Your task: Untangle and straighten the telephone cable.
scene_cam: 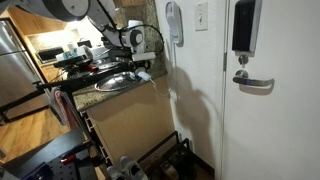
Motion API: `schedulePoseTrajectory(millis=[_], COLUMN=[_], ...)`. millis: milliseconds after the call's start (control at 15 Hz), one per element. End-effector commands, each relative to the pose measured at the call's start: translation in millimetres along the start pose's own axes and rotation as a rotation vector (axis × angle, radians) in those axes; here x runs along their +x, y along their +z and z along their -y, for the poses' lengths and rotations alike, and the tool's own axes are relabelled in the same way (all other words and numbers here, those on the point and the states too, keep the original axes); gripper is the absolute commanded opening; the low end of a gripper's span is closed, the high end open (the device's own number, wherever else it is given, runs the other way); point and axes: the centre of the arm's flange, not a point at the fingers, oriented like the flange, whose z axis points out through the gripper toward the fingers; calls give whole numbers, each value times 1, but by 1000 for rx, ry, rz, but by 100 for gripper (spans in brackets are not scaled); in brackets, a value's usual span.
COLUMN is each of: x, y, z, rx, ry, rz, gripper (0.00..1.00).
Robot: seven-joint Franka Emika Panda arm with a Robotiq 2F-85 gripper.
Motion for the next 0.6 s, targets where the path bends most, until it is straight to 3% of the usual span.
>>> schedulePoseTrajectory(millis=[0,200,533], x=[3,3,10], y=[4,3,-5], z=[-12,-14,-8], rx=[18,8,-13], ry=[-30,-50,-70], rz=[0,-3,29], gripper=[58,38,34])
